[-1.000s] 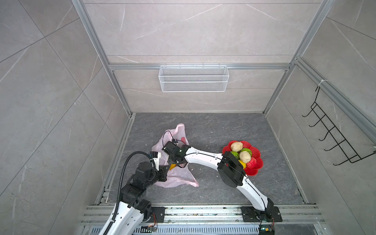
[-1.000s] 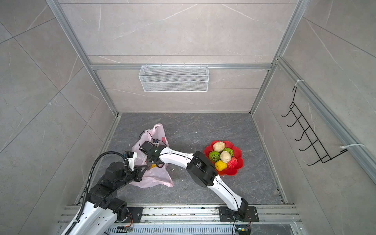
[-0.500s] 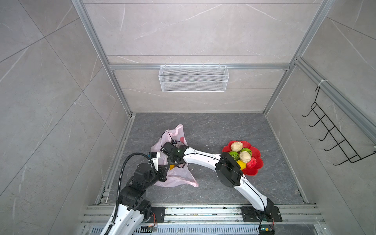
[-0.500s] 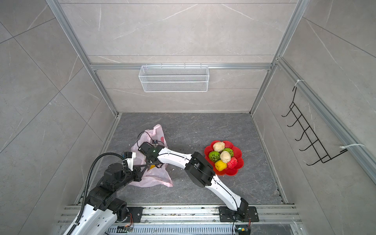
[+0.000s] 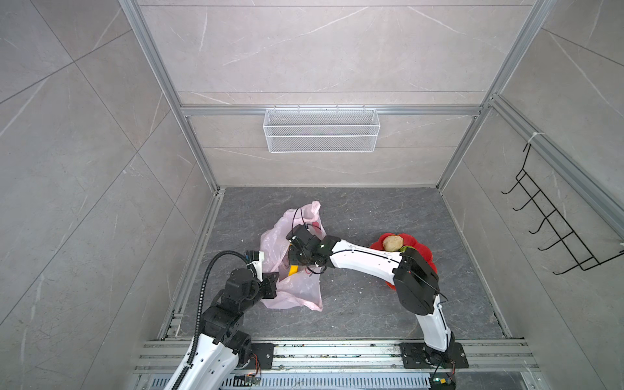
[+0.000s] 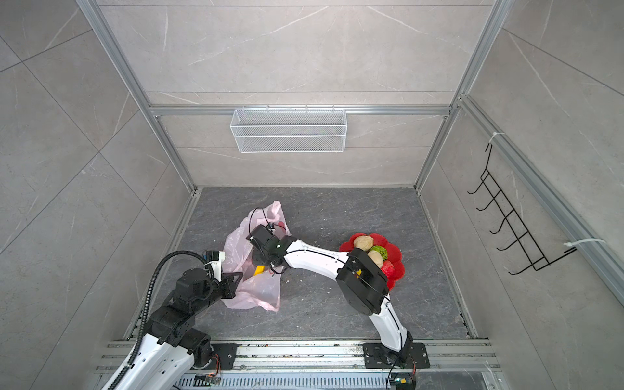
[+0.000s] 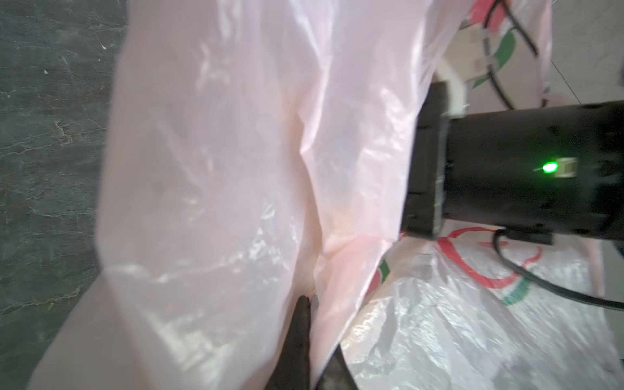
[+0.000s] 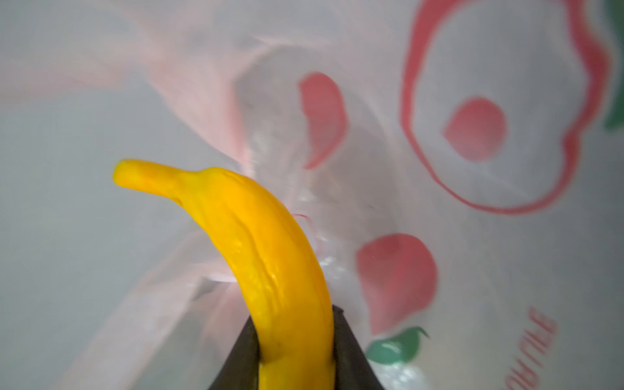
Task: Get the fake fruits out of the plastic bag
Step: 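Lift the yellow banana up out of the bag mouth with the right gripper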
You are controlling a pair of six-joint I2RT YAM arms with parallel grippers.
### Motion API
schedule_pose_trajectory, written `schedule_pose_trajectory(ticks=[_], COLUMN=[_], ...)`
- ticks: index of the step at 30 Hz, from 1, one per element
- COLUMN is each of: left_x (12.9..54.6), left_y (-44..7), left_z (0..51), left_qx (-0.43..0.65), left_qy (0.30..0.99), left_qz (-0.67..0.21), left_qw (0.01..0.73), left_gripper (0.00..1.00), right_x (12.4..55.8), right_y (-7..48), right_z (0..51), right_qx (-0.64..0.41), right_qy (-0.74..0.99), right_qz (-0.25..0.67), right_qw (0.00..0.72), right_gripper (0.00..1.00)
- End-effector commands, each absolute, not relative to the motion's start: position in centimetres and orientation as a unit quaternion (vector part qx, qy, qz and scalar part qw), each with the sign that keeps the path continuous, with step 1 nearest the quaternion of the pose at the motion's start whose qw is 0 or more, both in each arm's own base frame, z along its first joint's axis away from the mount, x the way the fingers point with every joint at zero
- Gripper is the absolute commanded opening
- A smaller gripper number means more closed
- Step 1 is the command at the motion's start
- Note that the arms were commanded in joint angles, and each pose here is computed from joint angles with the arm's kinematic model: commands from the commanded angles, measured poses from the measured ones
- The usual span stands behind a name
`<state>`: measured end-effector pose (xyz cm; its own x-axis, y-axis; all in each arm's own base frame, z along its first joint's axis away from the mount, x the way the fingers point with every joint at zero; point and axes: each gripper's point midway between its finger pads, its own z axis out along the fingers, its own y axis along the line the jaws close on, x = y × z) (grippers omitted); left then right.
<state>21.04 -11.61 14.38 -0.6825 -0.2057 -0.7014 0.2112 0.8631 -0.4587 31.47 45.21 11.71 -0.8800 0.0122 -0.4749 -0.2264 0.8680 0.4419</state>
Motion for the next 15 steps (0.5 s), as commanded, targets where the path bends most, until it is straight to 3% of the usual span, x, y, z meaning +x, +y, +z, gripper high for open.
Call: schedule_pose_trajectory(ticks=[1, 15], left_x=[22.3, 21.5], left_y=[-11.9, -13.3], left_z=[17.0, 18.7], left_qx=[0.005, 0.033], left_qy=[0.862, 0.839], left_qz=[-0.265, -0.310], left_qw=[0.432, 0.447], left_gripper=[0.00, 0.02], right_x=[31.8, 34.4], right_y=[45.1, 42.4], right_z=[14.6, 17.9], right_qx=[-0.057, 0.025], right_qy=[0.919, 0.891], right_qz=[0.297, 0.350], right_qw=[0.254, 0.289], right_gripper=[0.16, 0.15])
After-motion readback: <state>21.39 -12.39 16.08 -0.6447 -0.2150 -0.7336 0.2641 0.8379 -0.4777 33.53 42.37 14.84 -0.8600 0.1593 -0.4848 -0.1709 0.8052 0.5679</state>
